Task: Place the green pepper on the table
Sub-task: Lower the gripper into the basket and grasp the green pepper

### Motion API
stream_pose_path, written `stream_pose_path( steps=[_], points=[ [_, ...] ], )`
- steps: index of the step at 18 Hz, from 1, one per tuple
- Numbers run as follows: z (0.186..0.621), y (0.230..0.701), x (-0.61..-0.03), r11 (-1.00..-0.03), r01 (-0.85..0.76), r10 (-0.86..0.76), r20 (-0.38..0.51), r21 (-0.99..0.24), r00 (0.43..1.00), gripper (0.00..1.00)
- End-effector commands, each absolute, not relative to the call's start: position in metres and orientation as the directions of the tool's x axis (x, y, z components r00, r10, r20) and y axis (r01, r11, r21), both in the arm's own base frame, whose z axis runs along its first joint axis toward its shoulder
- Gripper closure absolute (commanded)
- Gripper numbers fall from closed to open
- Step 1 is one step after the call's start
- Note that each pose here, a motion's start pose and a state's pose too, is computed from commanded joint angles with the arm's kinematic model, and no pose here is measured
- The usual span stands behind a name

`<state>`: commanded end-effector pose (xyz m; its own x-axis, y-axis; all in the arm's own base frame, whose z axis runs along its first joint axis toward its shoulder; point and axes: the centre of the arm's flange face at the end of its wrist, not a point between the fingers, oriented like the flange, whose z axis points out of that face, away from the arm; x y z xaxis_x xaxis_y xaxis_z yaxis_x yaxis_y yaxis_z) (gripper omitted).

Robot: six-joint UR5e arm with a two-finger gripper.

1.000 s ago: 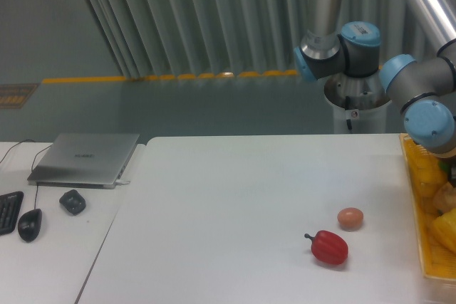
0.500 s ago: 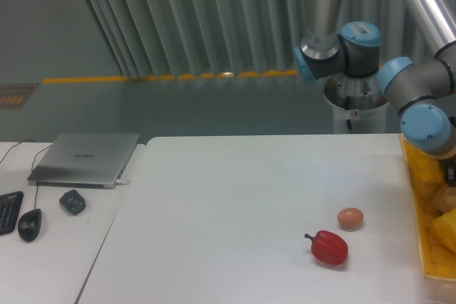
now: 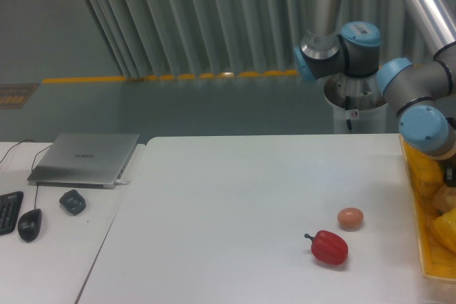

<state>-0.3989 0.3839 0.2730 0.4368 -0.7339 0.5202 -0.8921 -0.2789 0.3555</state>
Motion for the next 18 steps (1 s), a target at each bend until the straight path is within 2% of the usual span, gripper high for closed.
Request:
stream_pose_path(
  steps=[2, 4, 5, 10, 12, 13, 15, 16, 17, 18],
  points=[
    [0.275, 0.385, -0.399, -0.267, -0.889, -0.731, 0.523, 0.372, 0.438, 0.01],
    [0.274, 0.385, -0.398, -0.276, -0.883, -0.726, 0.519, 0.380, 0.451, 0.13],
    [0.274, 0.385, -0.398, -0.279, -0.881, -0.725, 0.518, 0.382, 0.454, 0.15],
    [0.281, 0.387, -0.400, -0.321, -0.851, -0.714, 0.484, 0.416, 0.506, 0.15],
    [0.281, 0.387, -0.399, -0.322, -0.849, -0.713, 0.483, 0.420, 0.509, 0.15],
    [0.283, 0.387, -0.399, -0.325, -0.845, -0.713, 0.477, 0.424, 0.514, 0.19],
    [0.283, 0.386, -0.398, -0.331, -0.840, -0.708, 0.475, 0.430, 0.522, 0.38],
    [0.284, 0.386, -0.398, -0.342, -0.831, -0.704, 0.467, 0.438, 0.536, 0.37],
    [0.285, 0.388, -0.397, -0.341, -0.831, -0.705, 0.464, 0.440, 0.536, 0.15],
    [0.285, 0.390, -0.397, -0.340, -0.831, -0.707, 0.463, 0.441, 0.535, 0.00]
  ],
)
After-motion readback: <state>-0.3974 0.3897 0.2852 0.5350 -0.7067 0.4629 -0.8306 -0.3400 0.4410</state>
